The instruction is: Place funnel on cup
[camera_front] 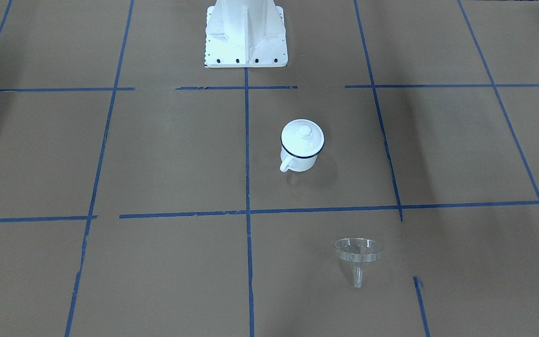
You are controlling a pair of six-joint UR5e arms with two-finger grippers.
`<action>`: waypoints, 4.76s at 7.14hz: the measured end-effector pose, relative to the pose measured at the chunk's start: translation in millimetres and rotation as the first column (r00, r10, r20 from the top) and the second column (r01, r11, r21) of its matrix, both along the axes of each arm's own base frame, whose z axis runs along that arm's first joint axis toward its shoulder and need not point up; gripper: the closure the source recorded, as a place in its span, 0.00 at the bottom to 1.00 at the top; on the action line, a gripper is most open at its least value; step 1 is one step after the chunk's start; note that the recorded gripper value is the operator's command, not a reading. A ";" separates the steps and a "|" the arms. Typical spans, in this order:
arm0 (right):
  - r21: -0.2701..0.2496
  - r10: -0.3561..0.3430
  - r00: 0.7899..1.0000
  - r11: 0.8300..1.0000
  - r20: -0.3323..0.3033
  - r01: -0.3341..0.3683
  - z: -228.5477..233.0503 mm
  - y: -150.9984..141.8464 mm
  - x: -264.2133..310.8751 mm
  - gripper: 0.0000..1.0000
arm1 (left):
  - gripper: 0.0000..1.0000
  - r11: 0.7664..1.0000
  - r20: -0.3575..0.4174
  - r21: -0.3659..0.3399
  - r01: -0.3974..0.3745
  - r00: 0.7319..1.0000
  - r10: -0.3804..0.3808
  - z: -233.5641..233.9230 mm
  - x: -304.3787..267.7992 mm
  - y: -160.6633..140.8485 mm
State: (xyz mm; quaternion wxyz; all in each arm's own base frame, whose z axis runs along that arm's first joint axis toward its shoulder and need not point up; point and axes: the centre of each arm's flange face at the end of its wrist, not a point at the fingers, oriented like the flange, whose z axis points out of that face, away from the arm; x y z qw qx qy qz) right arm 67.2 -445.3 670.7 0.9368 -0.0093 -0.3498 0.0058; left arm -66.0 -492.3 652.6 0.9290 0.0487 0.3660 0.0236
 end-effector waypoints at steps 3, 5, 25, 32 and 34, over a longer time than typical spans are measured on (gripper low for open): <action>0.000 0.000 1.000 1.000 0.000 0.000 -0.1 0.0 0.0 0.00 | 0.00 1.000 0.001 -0.005 0.001 1.000 -0.001 2.6 -0.1 0.5; 0.001 0.000 1.000 1.000 0.000 0.000 -0.4 -0.1 0.0 0.00 | 0.00 1.000 0.001 -0.004 0.000 1.000 0.000 2.2 0.1 0.3; 0.001 0.000 1.000 1.000 0.000 0.000 -0.7 -0.1 0.0 0.00 | 0.03 0.984 -0.080 -0.167 0.068 0.993 -0.083 -454.9 457.2 6.2; 0.001 0.000 1.000 1.000 0.000 0.000 -0.7 -0.1 0.0 0.00 | 0.30 0.978 -0.097 -0.201 0.053 0.993 -0.074 -457.4 522.0 29.5; 0.001 0.000 1.000 1.000 0.000 0.000 -0.7 -0.1 0.0 0.00 | 0.36 0.978 -0.098 -0.201 0.050 0.993 -0.071 -455.6 526.0 29.2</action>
